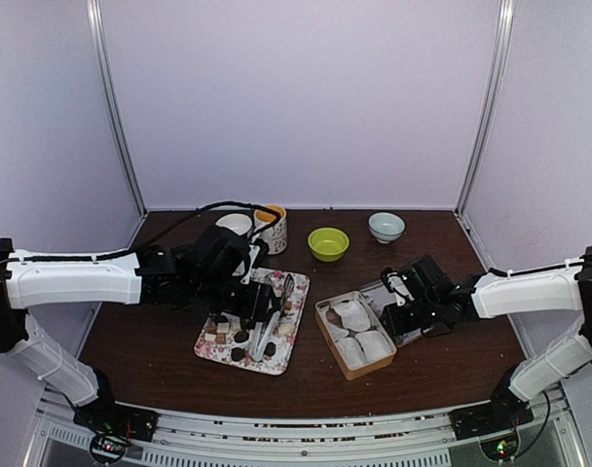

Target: Pack the chocolate

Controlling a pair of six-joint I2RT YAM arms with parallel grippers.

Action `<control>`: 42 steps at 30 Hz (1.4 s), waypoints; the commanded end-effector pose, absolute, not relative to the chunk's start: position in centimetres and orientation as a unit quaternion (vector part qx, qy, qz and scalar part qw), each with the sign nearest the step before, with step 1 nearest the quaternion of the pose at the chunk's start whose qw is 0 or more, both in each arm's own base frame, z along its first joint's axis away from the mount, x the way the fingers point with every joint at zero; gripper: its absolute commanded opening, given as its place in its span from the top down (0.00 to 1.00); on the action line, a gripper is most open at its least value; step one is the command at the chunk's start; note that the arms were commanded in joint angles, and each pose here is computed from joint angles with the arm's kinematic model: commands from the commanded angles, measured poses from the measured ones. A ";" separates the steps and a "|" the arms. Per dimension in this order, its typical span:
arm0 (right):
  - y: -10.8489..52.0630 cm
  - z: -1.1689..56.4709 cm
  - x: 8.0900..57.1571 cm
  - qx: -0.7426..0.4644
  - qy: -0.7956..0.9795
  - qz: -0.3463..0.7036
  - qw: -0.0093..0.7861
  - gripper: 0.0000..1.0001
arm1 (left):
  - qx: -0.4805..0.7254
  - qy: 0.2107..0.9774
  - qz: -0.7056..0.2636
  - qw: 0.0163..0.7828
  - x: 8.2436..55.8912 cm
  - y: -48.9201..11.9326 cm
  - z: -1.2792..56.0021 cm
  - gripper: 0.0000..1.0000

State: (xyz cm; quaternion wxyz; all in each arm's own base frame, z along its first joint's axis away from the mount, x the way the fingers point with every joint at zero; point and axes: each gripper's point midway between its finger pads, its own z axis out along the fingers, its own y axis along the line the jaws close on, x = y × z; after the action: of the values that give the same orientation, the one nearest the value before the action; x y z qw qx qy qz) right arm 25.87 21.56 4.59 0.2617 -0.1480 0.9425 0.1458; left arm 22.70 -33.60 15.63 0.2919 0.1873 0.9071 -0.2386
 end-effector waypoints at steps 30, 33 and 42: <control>20.3 15.7 25.4 -0.091 0.869 0.197 0.445 0.64 | 0.166 0.932 -0.223 0.231 23.2 -32.4 7.5 0.31; 19.6 17.0 25.6 -0.088 0.861 0.189 0.464 0.63 | 0.163 0.933 -0.231 0.224 23.3 -32.6 6.9 0.32; 18.4 18.4 25.9 -0.060 0.847 0.188 0.493 0.65 | 0.121 0.941 -0.239 0.207 24.6 -32.2 5.4 0.37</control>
State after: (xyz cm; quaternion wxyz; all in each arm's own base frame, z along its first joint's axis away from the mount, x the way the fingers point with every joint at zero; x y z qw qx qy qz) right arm 25.56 19.37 17.98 0.4759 -0.0760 0.8528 0.2011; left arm 23.68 -32.22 5.85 0.2097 0.1492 0.9397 -0.2253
